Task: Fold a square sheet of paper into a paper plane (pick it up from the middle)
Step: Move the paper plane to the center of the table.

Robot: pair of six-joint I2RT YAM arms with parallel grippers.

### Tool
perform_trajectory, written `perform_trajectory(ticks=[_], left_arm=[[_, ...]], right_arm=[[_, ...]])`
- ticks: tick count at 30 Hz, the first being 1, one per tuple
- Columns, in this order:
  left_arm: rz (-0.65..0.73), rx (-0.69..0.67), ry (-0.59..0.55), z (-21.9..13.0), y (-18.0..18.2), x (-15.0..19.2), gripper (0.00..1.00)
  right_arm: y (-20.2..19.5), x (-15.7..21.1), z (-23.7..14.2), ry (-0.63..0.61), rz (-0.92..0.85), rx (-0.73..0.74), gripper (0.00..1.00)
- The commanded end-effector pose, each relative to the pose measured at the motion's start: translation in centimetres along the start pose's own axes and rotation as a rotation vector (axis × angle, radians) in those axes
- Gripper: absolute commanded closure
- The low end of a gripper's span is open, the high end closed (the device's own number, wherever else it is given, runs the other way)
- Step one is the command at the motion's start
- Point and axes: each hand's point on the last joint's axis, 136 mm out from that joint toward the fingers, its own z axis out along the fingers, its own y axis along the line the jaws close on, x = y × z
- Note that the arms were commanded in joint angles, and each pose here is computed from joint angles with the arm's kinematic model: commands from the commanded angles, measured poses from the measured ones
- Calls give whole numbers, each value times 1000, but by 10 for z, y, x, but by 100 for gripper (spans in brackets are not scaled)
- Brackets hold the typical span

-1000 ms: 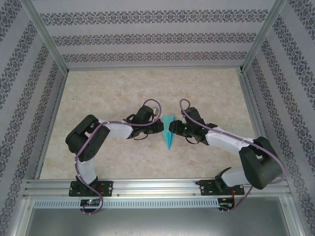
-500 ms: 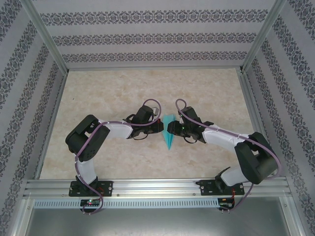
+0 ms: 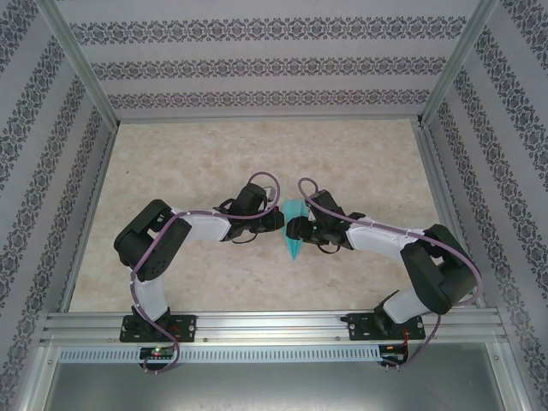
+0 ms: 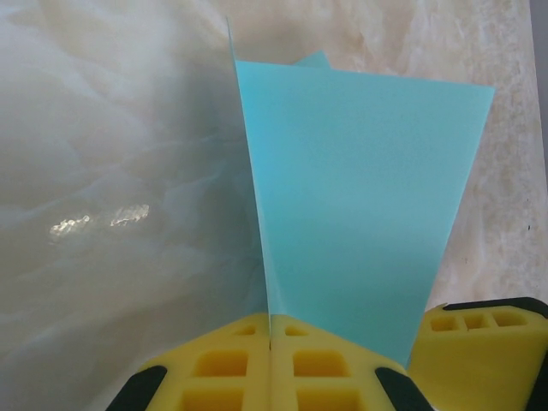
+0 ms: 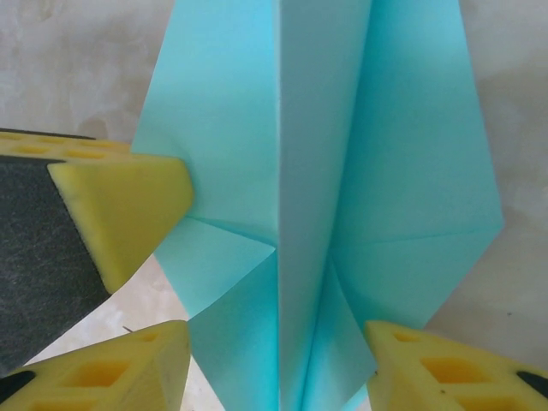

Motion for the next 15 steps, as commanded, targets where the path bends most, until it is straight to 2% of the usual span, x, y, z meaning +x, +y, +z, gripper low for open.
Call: perform_trajectory(ticks=[1, 9, 11, 15], left_arm=[[-9, 10, -22, 3, 4, -5, 100], [-12, 8, -16, 4, 6, -4, 100], [-12, 9, -17, 4, 6, -4, 100], [-14, 2, -18, 4, 7, -4, 100]], right_arm=[[12, -3, 1, -4, -14, -25, 42], [13, -1, 8, 9, -26, -11, 38], [11, -1, 9, 11, -25, 10, 42], [8, -3, 9, 4, -19, 37, 56]])
